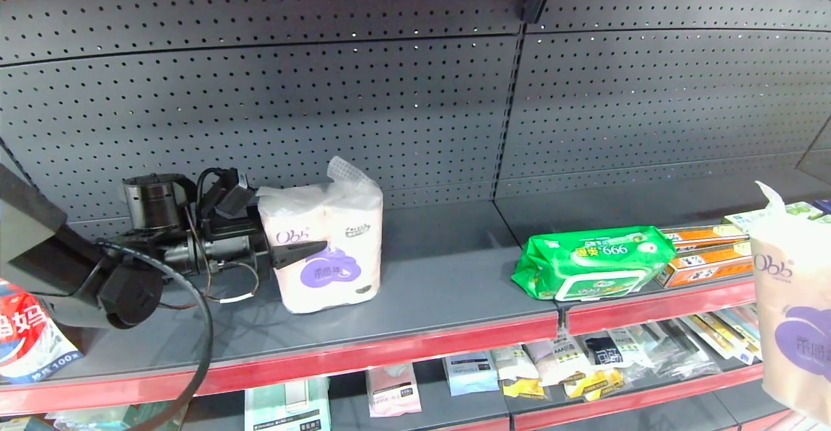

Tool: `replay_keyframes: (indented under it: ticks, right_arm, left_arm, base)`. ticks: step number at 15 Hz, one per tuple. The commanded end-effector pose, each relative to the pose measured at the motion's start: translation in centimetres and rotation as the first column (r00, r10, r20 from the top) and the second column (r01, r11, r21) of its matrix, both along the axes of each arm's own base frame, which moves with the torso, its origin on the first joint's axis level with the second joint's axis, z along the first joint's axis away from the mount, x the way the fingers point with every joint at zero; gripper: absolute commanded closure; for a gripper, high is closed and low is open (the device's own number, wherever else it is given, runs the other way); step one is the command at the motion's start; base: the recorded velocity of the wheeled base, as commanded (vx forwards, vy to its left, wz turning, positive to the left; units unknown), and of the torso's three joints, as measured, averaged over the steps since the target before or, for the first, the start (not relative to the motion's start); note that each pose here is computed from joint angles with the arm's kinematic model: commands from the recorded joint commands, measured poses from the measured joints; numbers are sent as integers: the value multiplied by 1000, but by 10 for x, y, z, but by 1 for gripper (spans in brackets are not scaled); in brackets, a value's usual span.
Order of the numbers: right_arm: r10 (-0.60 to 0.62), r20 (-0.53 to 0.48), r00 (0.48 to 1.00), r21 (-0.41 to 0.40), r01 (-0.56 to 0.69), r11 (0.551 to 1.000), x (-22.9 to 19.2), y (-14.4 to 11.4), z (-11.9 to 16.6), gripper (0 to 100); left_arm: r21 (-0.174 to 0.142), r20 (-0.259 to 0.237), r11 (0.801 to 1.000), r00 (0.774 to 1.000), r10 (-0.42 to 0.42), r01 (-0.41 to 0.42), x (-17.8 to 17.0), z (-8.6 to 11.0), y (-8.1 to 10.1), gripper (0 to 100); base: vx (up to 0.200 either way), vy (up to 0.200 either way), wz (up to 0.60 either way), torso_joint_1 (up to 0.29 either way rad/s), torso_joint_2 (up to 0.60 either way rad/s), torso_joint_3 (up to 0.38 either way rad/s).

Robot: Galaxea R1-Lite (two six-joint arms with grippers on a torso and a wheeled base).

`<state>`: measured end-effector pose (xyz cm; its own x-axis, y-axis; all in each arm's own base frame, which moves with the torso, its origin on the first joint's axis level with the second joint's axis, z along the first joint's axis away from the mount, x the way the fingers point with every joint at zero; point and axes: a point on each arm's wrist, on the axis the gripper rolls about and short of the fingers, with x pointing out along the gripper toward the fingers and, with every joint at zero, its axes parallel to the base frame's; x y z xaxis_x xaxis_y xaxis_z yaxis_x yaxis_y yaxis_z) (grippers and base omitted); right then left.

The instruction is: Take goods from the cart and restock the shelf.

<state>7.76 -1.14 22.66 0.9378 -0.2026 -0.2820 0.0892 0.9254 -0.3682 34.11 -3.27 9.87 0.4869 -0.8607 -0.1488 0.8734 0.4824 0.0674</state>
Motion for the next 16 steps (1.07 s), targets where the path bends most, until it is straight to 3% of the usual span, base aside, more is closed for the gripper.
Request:
replay_keyframes:
  ticks: [1,5,10,16]
  right_arm:
    - [0,-8,1000,0,0,1000,2,0,0,100]
    - [0,-4,1000,0,0,1000,2,0,1,100]
    - [0,2,1000,-1,0,1000,4,-1,5,100]
    - [-1,3,1000,-1,1,1000,4,-1,5,100]
  left_arm:
    - [-2,-10,1000,1000,0,0,-10,2,0,100]
    - [-11,-34,1000,999,-11,11,-19,0,0,100]
    - [-29,-21,997,997,-72,71,-32,-14,1,100]
    - [-36,49,994,994,-99,101,-28,-32,1,100]
  base:
    - [0,0,0,0,0,0]
    - [0,0,0,0,0,0]
    - [0,0,0,0,0,0]
    - [0,0,0,0,0,0]
